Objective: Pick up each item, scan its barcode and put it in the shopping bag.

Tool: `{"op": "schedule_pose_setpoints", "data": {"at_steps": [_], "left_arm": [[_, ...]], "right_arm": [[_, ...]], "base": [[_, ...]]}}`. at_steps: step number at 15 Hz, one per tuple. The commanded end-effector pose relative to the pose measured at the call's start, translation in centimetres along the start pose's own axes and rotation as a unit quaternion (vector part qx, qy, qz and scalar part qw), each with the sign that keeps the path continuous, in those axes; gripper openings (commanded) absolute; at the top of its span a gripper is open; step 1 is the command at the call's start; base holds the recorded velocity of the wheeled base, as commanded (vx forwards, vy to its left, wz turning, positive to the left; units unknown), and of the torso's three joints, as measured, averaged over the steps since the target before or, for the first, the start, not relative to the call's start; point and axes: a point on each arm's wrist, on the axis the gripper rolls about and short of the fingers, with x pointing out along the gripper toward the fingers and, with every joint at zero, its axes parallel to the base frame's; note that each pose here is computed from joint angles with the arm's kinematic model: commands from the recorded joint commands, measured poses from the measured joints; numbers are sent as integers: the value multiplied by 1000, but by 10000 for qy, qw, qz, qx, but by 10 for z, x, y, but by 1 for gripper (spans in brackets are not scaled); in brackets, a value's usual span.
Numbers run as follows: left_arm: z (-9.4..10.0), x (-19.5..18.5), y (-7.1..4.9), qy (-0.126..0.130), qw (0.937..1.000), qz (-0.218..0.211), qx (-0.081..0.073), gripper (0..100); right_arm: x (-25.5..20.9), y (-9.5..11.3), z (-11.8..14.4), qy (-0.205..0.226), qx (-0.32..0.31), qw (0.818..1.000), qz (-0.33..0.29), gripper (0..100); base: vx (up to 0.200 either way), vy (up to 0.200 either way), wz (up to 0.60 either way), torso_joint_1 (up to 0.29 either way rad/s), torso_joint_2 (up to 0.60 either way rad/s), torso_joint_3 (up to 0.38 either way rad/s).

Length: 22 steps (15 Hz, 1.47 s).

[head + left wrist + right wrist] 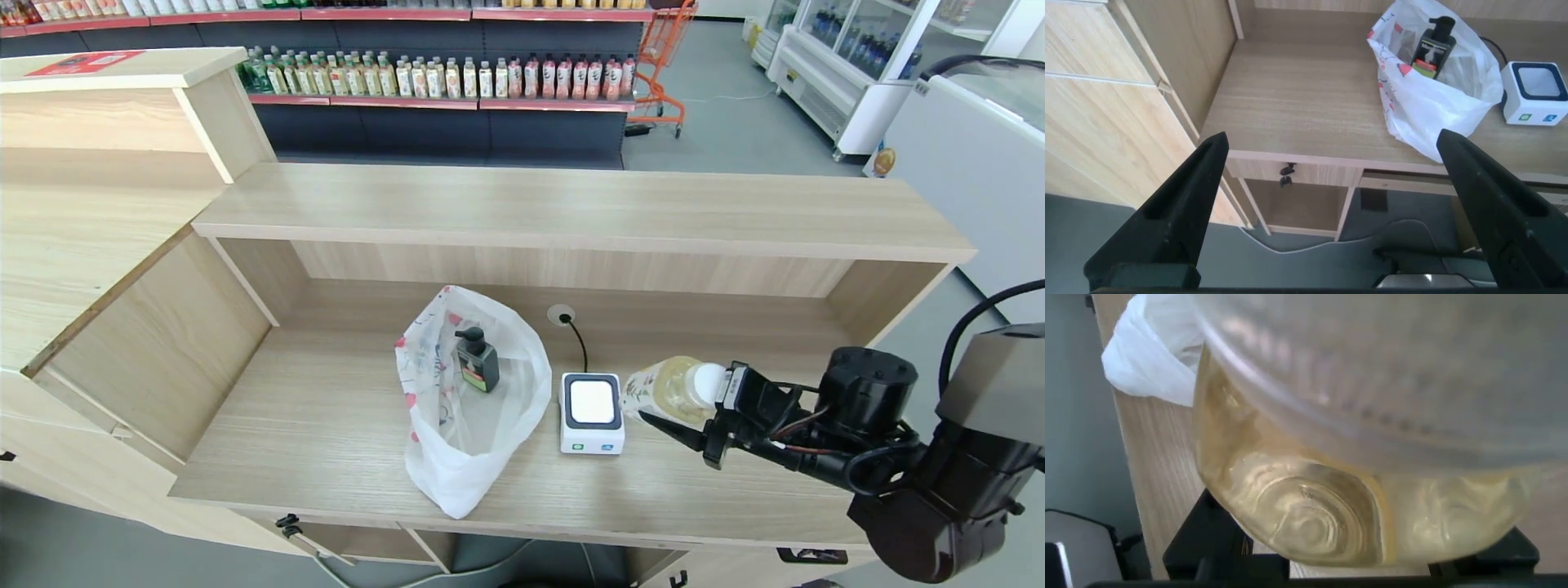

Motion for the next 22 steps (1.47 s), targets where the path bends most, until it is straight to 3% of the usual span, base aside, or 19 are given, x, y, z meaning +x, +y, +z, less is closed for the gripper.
{"op": "schedule_pose_setpoints", "data": {"at_steps": [1, 14, 22], "left_arm": [[0, 0, 0, -2, 10000, 1, -1, 100], [0, 0, 0, -2, 10000, 1, -8, 100], [0, 0, 0, -2, 10000, 1, -8, 100]], "right_arm": [[4, 3, -18, 143, 119, 9998, 76, 0], [41, -19, -50, -1093, -601, 9888, 825, 0], [52, -5, -82, -1138, -594, 9856, 1098, 0]], "base": [[0, 0, 0, 0, 0, 0], [0, 0, 0, 0, 0, 0], [0, 0, 0, 0, 0, 0]]}}
